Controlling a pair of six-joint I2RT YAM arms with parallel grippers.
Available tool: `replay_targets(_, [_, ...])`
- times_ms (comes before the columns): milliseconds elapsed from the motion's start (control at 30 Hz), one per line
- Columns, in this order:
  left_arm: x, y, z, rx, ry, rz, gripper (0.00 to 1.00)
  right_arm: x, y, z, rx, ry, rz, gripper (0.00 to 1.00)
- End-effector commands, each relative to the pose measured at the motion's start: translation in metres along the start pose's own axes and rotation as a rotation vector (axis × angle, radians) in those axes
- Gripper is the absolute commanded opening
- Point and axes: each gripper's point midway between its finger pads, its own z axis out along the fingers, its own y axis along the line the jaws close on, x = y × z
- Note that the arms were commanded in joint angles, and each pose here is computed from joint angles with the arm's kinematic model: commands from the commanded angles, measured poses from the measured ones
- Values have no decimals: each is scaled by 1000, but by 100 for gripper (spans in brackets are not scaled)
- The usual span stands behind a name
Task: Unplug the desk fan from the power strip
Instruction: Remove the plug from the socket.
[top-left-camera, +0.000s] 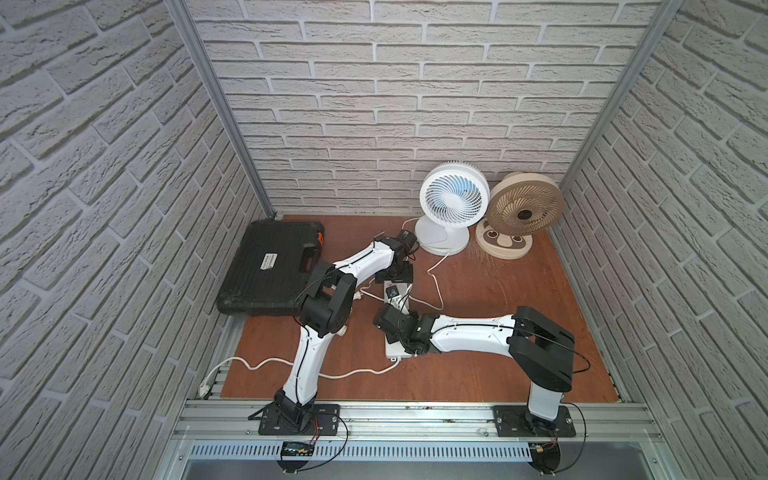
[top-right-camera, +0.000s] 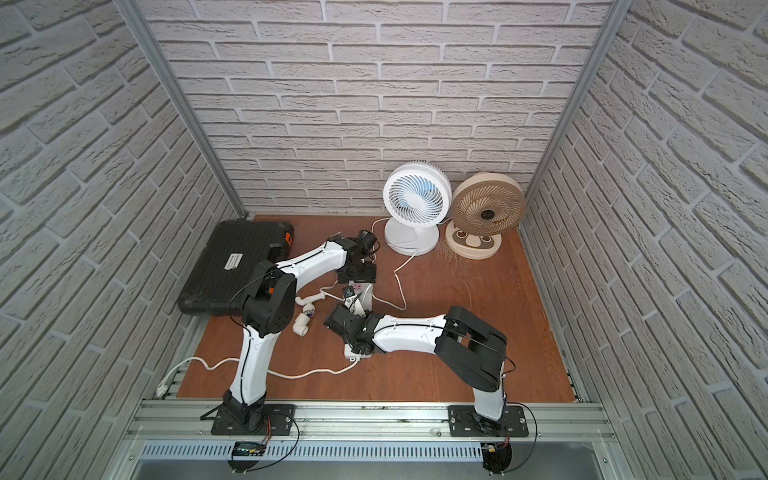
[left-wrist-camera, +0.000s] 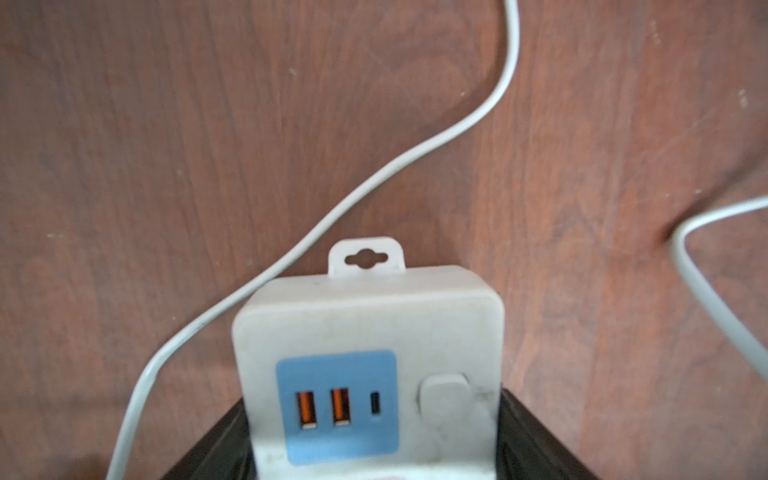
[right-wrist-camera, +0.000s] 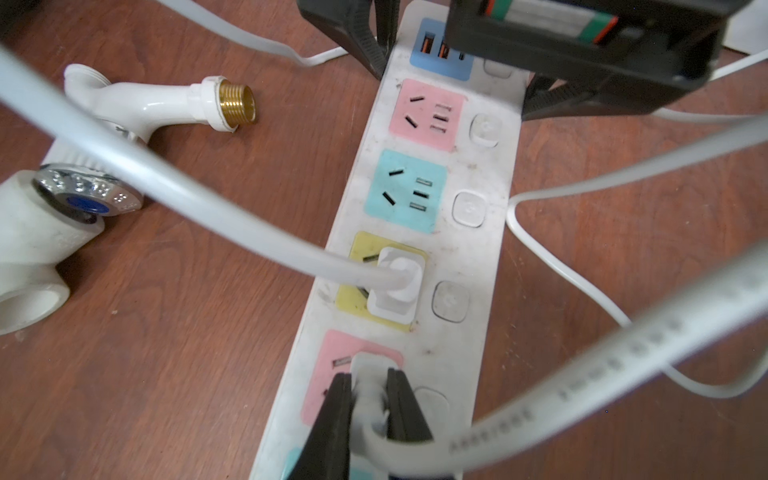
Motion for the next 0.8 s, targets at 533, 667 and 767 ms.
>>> replay_targets(533, [44,29,38,-94,160,-2,0,-2,-3,-1,-161,32,190,3])
replay_targets(667, [43,29,37,-89,158,-3,0,1,-8,1,-183,47,239,3])
replay_targets(767, [45,29,38,-89,160,-3,0,2,-10,2,-179,49,241,3])
